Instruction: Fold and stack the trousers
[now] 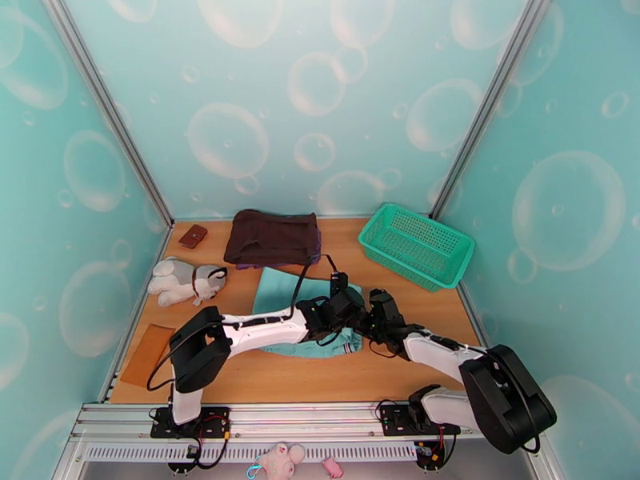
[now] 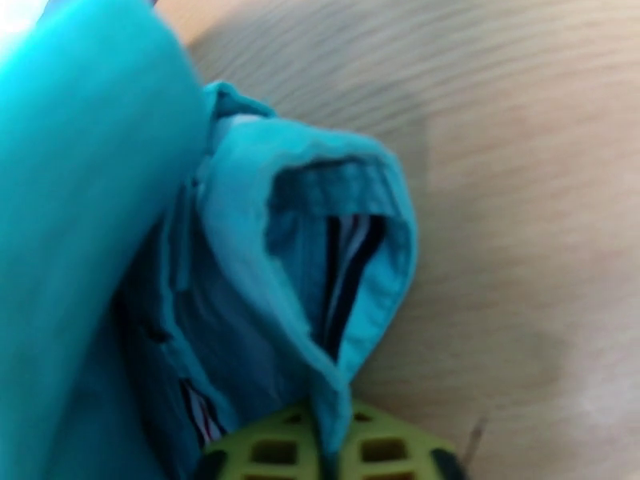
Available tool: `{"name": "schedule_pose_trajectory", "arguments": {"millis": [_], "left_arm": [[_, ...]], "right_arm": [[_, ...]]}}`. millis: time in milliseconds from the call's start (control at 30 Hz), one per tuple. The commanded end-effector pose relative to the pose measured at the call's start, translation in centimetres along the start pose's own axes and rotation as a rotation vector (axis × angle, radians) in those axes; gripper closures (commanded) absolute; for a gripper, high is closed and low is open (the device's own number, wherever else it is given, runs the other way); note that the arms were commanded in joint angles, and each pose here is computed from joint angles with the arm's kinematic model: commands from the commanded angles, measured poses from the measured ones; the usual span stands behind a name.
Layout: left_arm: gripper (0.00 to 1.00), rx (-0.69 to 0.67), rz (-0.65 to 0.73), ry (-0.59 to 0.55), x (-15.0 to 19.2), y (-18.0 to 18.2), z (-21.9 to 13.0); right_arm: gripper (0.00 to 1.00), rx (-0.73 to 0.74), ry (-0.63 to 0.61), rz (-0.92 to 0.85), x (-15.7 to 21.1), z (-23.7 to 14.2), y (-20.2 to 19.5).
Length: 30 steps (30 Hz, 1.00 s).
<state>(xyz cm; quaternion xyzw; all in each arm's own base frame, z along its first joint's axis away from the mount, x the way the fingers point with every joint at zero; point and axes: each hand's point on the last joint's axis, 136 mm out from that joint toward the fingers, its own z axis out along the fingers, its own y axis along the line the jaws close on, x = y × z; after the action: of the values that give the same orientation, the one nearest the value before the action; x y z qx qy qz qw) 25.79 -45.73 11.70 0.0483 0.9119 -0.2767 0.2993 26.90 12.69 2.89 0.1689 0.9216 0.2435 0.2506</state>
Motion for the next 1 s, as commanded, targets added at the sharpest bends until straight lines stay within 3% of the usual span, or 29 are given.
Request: {"name": "schedule_pose_trajectory", "arguments": {"millis": [0, 67, 200, 300, 433, 567, 667, 833, 967], "left_arm": [[0.3, 0.127, 0.05, -0.131, -3.3, -2.9, -4.3], [0.01, 0.091, 0.11, -0.243, -5.8, -1.8, -7.4], [0.0, -0.013, 0.176, -0.375, -9.1, 3.6, -11.7], [0.0, 0.086, 0.141, -0.287, -9.6, 8.2, -11.1], [0.01, 0.183, 0.13, -0.248, -9.6, 12.8, -9.8], [0.0, 0.191, 0.115, -0.286, -10.6, 16.9, -8.3], [0.0, 0.182, 0.063, -0.285, -11.2, 20.1, -6.1], [0.01, 0.041, -0.055, -0.22, -8.5, 26.1, -2.3], [0.01, 0.018, -0.105, -0.19, -6.4, 26.7, -2.5]], "right_arm": [[0.63, 0.022, -0.068, 0.031, -1.3, -2.7, -0.4], [0.57, 0.076, -0.142, 0.027, -2.7, -5.0, -1.0], [0.57, 0.098, -0.264, -0.016, -5.5, -9.2, 0.8], [0.54, -0.047, -0.316, -0.093, -7.1, -10.8, 6.0], [0.52, -0.304, -0.186, -0.202, -7.1, -7.9, 13.5], [0.52, -0.426, -0.099, -0.219, -7.1, -3.5, 16.9], [0.52, -0.385, -0.029, -0.164, -6.6, 0.2, 15.1], [0.52, -0.166, -0.047, -0.03, -5.2, 2.7, 5.6], [0.52, -0.063, 0.002, 0.007, -3.4, 2.7, 1.0]]}}
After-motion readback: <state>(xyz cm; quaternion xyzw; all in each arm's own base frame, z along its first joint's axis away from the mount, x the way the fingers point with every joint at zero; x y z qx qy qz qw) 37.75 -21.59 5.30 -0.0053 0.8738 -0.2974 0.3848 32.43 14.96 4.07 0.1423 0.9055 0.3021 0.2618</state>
